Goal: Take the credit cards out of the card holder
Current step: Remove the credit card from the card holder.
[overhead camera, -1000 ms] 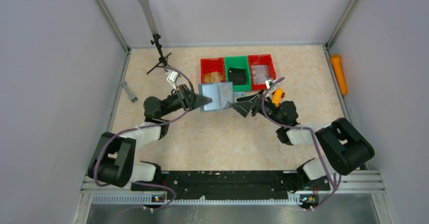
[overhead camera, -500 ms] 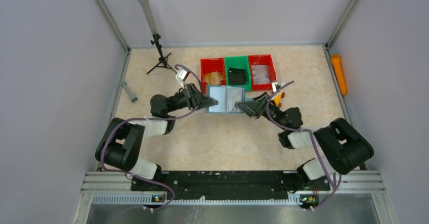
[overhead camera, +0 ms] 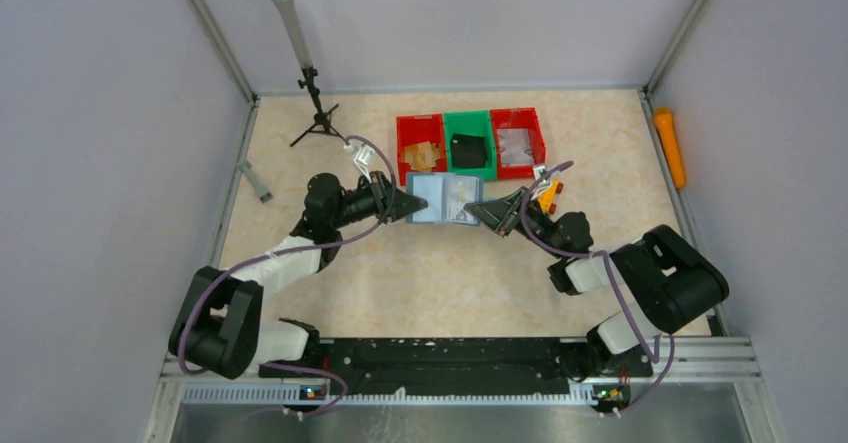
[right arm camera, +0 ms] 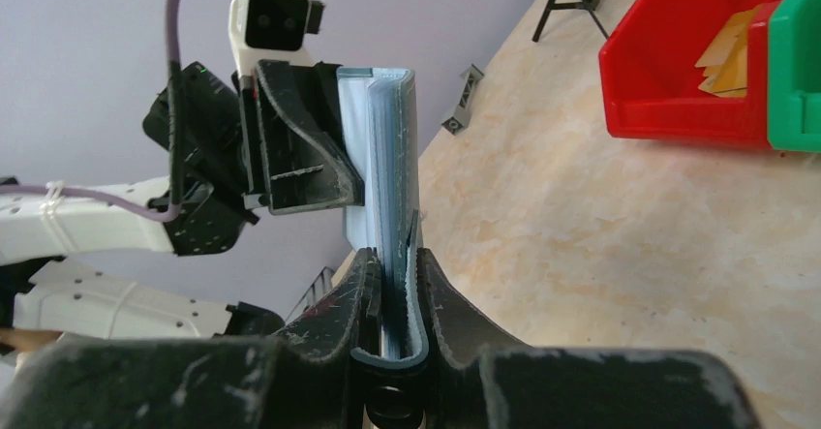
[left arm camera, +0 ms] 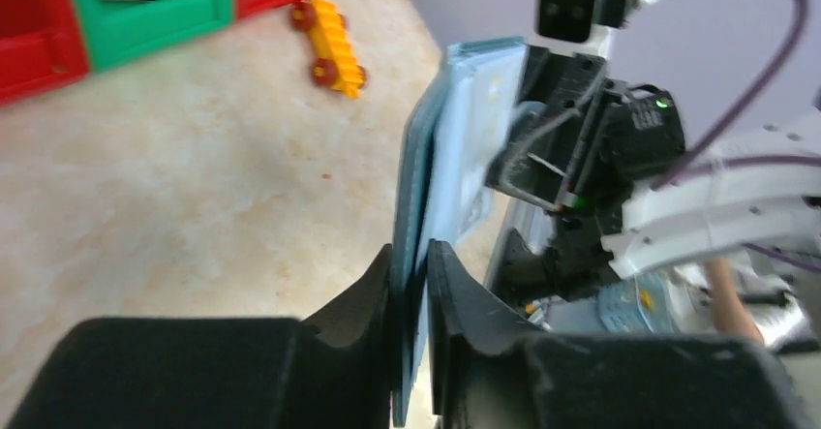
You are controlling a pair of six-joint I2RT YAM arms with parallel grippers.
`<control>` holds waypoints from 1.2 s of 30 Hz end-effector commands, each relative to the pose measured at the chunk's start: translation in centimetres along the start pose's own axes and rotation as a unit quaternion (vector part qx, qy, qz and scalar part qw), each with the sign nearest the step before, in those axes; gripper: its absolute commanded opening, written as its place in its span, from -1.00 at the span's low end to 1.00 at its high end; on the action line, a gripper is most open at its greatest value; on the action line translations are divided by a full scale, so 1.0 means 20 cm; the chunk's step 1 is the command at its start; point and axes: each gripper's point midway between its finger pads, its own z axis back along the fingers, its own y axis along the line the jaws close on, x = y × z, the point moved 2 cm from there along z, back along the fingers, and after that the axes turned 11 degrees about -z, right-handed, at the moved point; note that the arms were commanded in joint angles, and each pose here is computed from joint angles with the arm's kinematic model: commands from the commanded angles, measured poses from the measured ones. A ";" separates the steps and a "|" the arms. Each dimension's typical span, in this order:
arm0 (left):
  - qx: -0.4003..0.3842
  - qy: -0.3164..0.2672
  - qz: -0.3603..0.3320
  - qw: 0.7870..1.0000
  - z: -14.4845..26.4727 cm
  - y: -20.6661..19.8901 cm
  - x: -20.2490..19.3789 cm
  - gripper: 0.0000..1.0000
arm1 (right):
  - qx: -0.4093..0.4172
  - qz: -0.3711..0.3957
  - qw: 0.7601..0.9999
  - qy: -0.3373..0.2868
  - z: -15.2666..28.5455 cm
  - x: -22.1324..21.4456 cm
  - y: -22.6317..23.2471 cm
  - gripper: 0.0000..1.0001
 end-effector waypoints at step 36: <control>0.111 0.070 -0.108 0.985 -0.09 0.10 -0.11 -0.31 | -0.003 0.055 0.998 -0.027 -0.03 0.06 -0.03 -1.00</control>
